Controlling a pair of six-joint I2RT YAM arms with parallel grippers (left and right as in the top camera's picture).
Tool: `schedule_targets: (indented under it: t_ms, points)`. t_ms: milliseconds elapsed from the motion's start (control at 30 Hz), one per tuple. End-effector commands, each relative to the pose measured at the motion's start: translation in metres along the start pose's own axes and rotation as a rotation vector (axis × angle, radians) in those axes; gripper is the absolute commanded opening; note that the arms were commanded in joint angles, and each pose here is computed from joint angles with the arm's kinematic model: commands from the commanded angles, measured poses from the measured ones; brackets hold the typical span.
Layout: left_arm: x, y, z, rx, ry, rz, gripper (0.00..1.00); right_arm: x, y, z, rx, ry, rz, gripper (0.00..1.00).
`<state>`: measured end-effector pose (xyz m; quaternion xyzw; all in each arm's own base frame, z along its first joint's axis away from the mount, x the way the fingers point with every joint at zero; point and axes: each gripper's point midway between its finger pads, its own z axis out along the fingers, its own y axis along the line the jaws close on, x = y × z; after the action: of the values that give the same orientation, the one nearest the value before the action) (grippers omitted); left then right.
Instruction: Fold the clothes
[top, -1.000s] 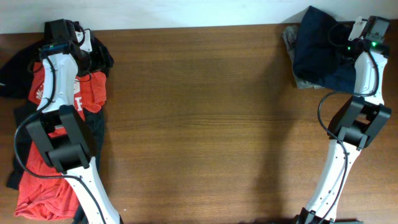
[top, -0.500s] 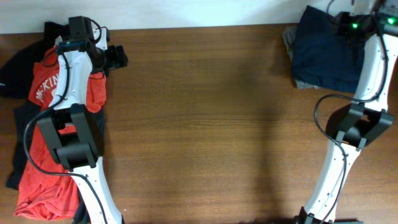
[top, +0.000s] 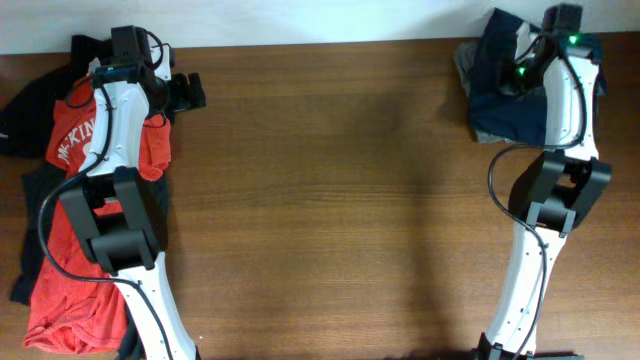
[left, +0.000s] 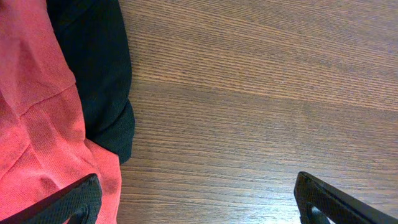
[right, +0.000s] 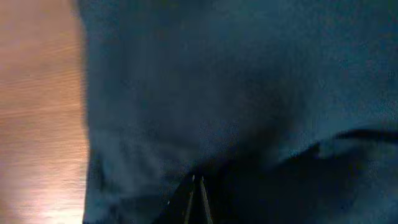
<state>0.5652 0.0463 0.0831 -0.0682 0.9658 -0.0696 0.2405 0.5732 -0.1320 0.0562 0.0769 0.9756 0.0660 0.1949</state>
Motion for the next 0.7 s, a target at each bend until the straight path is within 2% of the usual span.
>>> schedule_targets:
  t_ms: [0,133,233,367,433,533,667]
  points:
    - [0.004,0.005,0.006,-0.014,0.011,-0.006,0.99,0.034,-0.012,0.034,0.028,0.101,0.045,0.09]
    - [0.004,0.005,0.006,-0.013,0.011,-0.007,0.99,0.052,-0.020,0.049,0.020,0.141,0.129,0.11]
    - [0.004,0.005,0.006,-0.013,0.011,-0.007,0.99,0.030,-0.013,0.027,-0.070,0.075,0.144,0.18]
    - [0.004,0.005,0.006,-0.013,0.012,-0.007,0.99,-0.015,0.002,-0.041,-0.087,-0.064,0.101,0.35]
    - [0.004,0.005,0.006,-0.013,0.012,-0.007,0.99,-0.034,0.019,-0.093,-0.086,-0.141,0.060,0.51]
    - [0.004,0.005,0.006,-0.013,0.012,-0.007,0.99,-0.043,0.049,-0.162,-0.094,-0.226,0.018,0.99]
    - [0.004,0.005,0.006,-0.013,0.012,-0.007,0.99,-0.033,0.092,-0.220,-0.123,-0.276,-0.012,0.99]
